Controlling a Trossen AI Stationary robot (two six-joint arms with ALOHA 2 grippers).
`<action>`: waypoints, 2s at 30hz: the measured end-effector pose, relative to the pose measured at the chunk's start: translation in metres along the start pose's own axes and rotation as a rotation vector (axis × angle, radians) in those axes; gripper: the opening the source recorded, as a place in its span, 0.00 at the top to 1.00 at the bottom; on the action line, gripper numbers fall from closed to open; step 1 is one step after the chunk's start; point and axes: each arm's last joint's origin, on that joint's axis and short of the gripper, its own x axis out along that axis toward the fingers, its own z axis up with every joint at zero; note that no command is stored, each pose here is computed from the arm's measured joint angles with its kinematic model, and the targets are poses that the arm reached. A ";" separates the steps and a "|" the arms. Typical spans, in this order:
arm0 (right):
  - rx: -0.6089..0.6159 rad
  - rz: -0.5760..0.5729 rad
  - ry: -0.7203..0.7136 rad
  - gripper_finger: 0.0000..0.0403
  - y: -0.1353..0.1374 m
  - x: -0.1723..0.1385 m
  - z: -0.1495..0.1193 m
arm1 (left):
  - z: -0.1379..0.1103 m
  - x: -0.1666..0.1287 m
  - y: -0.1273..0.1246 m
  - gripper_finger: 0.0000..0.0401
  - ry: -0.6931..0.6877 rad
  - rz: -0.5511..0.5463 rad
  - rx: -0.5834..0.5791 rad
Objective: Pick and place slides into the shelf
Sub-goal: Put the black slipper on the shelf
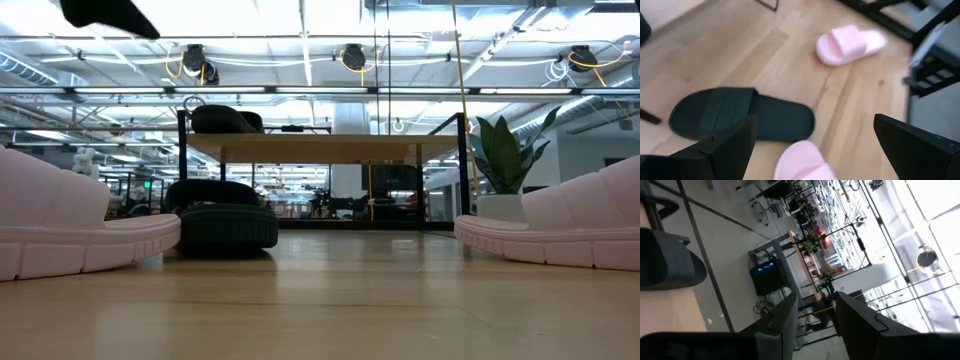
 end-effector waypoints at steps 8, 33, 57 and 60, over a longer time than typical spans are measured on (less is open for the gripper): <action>0.084 0.026 -0.005 0.69 -0.014 -0.012 -0.008 | -0.028 0.050 -0.013 0.02 0.046 0.173 0.068; 0.104 0.291 -0.141 0.69 -0.060 -0.029 -0.040 | -0.024 0.072 -0.007 0.02 0.009 0.246 -0.173; 0.464 0.315 -0.175 0.69 -0.128 -0.046 -0.071 | -0.034 0.129 -0.007 0.02 0.130 0.566 0.046; 0.496 0.364 -0.188 0.69 -0.124 -0.047 -0.070 | -0.030 0.127 -0.008 0.02 0.132 0.598 0.108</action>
